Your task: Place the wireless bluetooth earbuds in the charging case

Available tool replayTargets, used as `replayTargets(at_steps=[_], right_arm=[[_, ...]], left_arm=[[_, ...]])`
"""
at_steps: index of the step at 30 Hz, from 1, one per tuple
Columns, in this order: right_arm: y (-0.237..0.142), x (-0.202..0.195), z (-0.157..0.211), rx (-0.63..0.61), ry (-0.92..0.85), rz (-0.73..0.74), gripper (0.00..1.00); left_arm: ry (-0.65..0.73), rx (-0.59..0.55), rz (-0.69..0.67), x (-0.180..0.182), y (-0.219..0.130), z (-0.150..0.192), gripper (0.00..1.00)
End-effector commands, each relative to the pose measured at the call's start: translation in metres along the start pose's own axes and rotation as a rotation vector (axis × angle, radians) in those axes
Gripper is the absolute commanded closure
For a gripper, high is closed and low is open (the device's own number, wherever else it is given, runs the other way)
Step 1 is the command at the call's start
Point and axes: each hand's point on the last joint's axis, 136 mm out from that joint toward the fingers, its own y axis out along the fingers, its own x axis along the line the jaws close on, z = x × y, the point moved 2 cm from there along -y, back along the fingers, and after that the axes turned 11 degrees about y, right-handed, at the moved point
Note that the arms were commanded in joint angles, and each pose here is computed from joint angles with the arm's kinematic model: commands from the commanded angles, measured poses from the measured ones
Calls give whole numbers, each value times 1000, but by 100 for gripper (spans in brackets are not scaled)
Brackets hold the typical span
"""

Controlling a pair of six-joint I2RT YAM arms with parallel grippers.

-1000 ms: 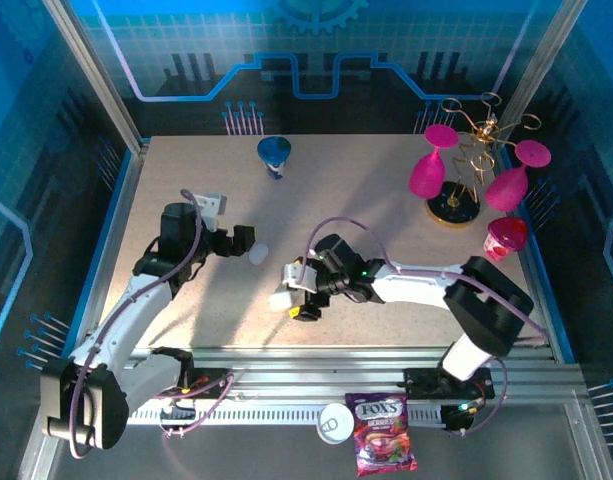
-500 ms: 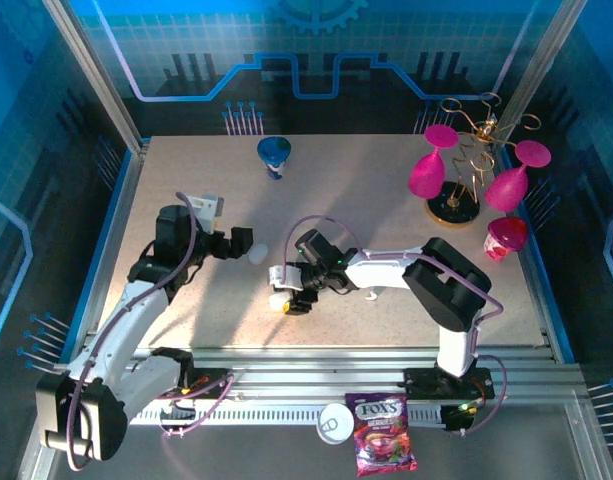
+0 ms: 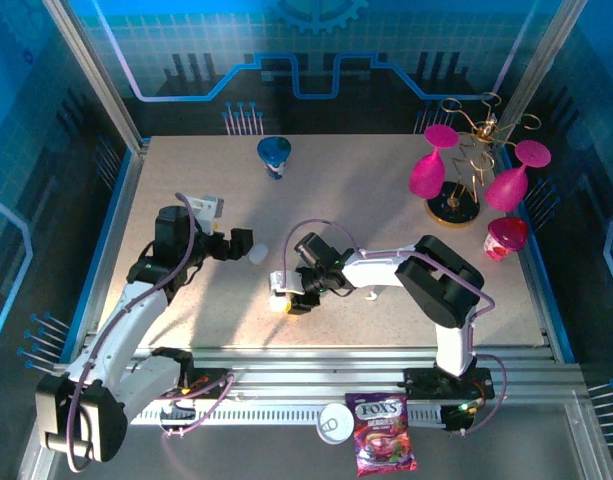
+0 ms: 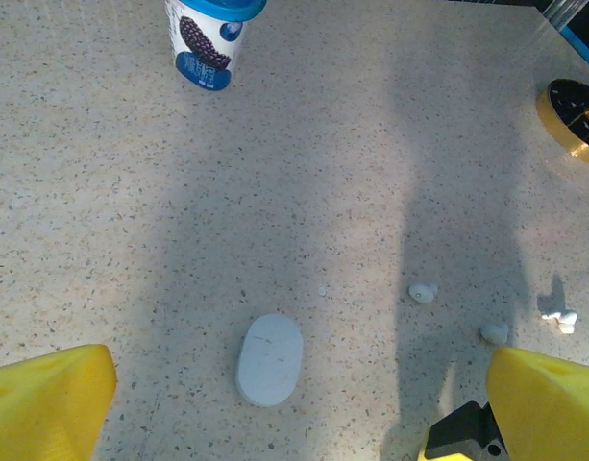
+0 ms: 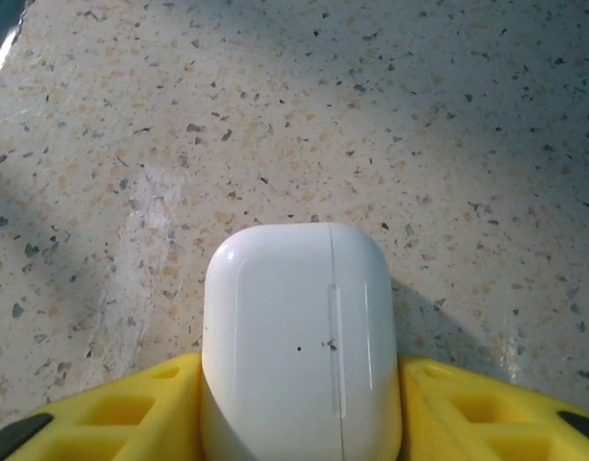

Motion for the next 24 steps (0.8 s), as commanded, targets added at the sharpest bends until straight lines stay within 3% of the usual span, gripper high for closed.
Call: replayTargets(at_steps=[1, 6, 10, 16, 20, 24], right_arm=[[-5, -7, 7, 20, 9, 42, 59], [-27, -17, -9, -37, 13, 128, 64], [-66, -33, -27, -95, 7, 273, 67], [-139, -55, -55, -188, -26, 500, 65], [-176, -56, -74, -236, -61, 570, 66], [-207, -52, -97, -301, -98, 613, 66]], left_arm=[[-40, 2, 32, -3, -1, -2, 1], [-62, -2, 93, -12, -2, -11, 1], [-142, -3, 178, -24, -2, -24, 1], [-264, -26, 424, -64, -8, -51, 1], [-340, -17, 572, -89, -14, -64, 1], [-385, -11, 652, -109, -17, -70, 7]])
